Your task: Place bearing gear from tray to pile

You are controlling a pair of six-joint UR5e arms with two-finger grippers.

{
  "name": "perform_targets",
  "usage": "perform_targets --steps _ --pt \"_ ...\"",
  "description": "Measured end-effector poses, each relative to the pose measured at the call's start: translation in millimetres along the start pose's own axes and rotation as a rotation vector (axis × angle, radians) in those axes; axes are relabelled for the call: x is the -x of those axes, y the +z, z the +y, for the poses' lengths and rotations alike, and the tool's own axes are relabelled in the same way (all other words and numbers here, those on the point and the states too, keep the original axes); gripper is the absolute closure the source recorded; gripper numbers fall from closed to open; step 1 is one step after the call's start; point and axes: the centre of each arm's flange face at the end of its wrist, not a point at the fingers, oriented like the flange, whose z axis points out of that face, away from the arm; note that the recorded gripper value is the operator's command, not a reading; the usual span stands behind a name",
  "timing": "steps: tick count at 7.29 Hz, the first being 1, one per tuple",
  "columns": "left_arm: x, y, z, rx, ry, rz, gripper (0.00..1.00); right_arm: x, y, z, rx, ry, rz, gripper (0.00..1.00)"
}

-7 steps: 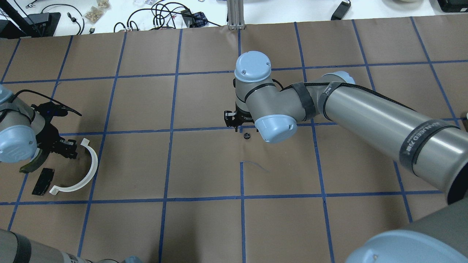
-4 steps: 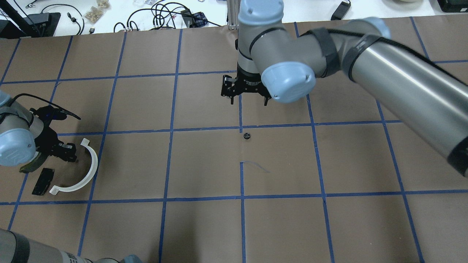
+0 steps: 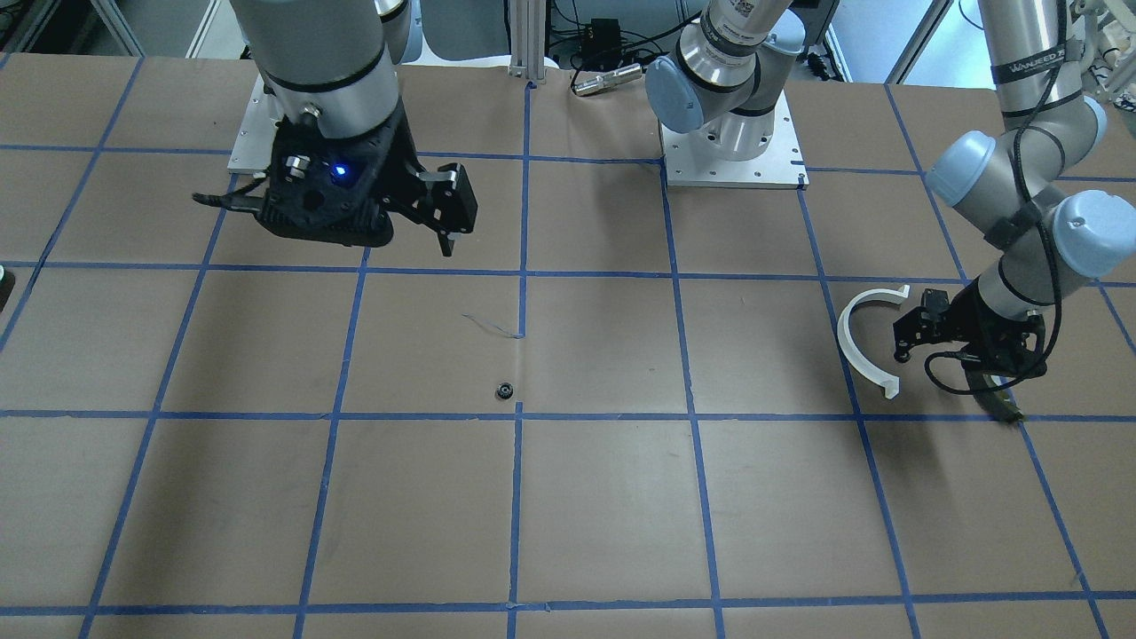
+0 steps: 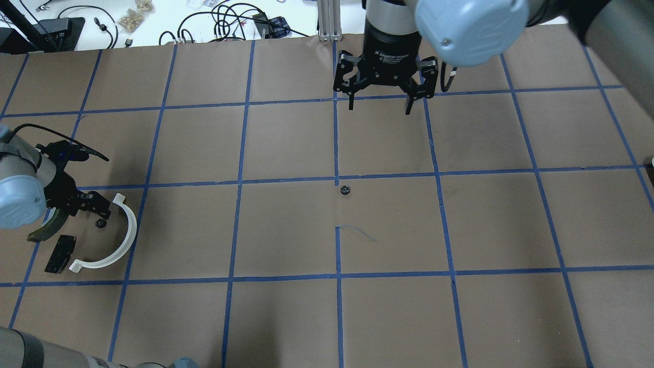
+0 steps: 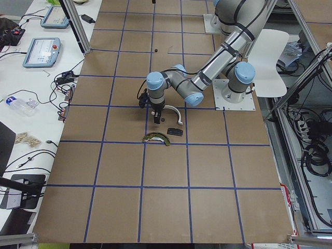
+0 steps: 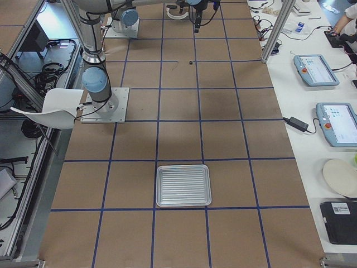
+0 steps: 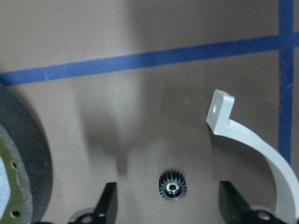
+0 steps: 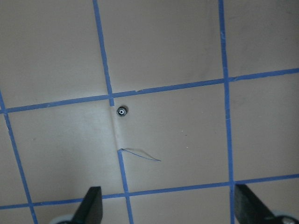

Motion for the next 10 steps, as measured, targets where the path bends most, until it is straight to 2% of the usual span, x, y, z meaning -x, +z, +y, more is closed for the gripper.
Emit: perform_targets --steps 2,3,5,6,7,9,10 --pt "-24 -50 -30 -0.045 0.011 -0.052 0.00 -19 -1 8 -0.031 -0.049 0.042 0.00" --pt "-47 -76 -48 -0.052 -0.005 -0.052 0.00 -24 2 14 -0.063 -0.055 0.042 0.00" --pt "-118 -118 -88 -0.067 -0.064 -0.038 0.00 -31 7 29 -0.160 -0.049 0.019 0.00" --pt "-165 -128 -104 -0.079 -0.082 -0.032 0.00 -43 3 25 -0.193 -0.038 0.014 0.00" --pt "-215 -131 -113 -0.085 -0.084 -0.020 0.00 -62 -3 17 -0.200 -0.023 0.015 0.00" --pt "-304 -124 -117 -0.080 -0.056 0.040 0.00 -94 -12 10 -0.197 -0.007 0.017 0.00" --pt "-344 -117 -116 -0.072 -0.010 0.055 0.00 -98 -13 10 -0.194 -0.005 0.021 0.00"
